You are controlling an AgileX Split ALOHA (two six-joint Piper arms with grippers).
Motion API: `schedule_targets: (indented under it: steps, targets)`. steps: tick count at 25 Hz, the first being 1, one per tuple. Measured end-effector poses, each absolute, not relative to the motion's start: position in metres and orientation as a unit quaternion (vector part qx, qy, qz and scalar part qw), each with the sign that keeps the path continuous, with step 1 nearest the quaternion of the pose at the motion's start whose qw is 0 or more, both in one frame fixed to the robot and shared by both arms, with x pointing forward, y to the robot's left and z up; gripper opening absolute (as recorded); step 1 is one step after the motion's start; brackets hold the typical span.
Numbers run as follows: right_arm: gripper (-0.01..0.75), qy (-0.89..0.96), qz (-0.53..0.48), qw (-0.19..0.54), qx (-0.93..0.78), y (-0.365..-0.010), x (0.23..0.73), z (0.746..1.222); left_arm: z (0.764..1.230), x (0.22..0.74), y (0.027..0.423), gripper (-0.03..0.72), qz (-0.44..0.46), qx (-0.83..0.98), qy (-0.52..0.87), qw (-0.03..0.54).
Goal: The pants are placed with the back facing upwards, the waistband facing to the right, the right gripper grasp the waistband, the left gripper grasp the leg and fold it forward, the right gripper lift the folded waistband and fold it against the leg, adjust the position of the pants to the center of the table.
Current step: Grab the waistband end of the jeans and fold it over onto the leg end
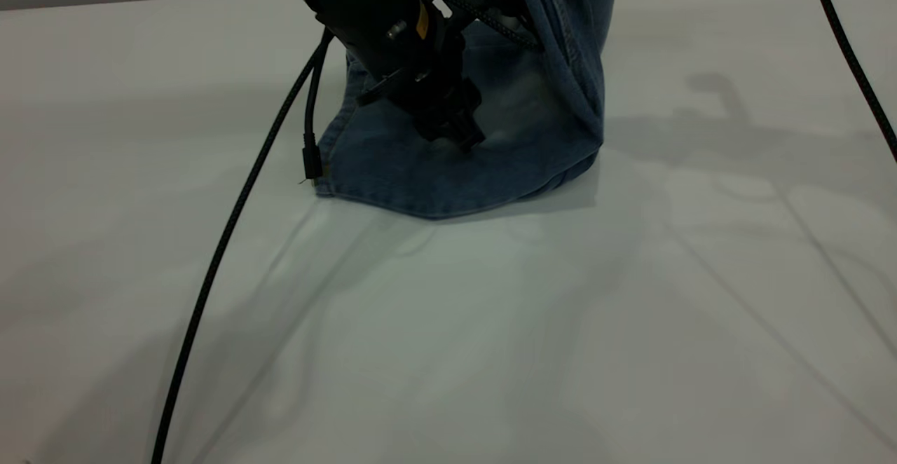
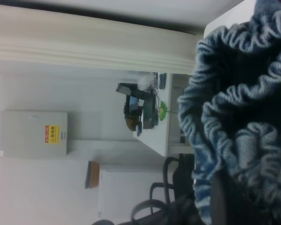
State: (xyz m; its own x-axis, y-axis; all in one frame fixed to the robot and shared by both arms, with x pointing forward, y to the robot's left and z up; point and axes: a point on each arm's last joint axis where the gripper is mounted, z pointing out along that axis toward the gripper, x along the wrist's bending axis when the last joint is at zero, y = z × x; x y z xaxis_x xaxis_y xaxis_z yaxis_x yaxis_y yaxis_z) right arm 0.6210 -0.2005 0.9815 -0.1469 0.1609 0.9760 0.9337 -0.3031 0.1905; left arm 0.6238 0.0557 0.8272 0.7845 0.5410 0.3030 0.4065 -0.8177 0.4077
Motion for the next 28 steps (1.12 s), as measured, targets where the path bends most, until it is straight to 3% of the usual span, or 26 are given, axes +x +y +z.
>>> schedule_targets:
  steps: [13,20,28]
  targets:
    - [0.101,-0.5,-0.574,0.325,-0.561,-0.196,0.62,0.979,0.95,0.663,0.125,0.384,0.329,0.876,0.285,0.207]
    - [0.101,-0.546,-0.554,0.275,-0.565,-0.165,0.617,0.97,1.048,0.656,0.171,0.384,0.415,0.815,0.314,0.253]
    - [0.101,-0.602,-0.518,0.177,-0.581,-0.119,0.611,0.953,1.138,0.615,0.189,0.384,0.483,0.762,0.309,0.301]
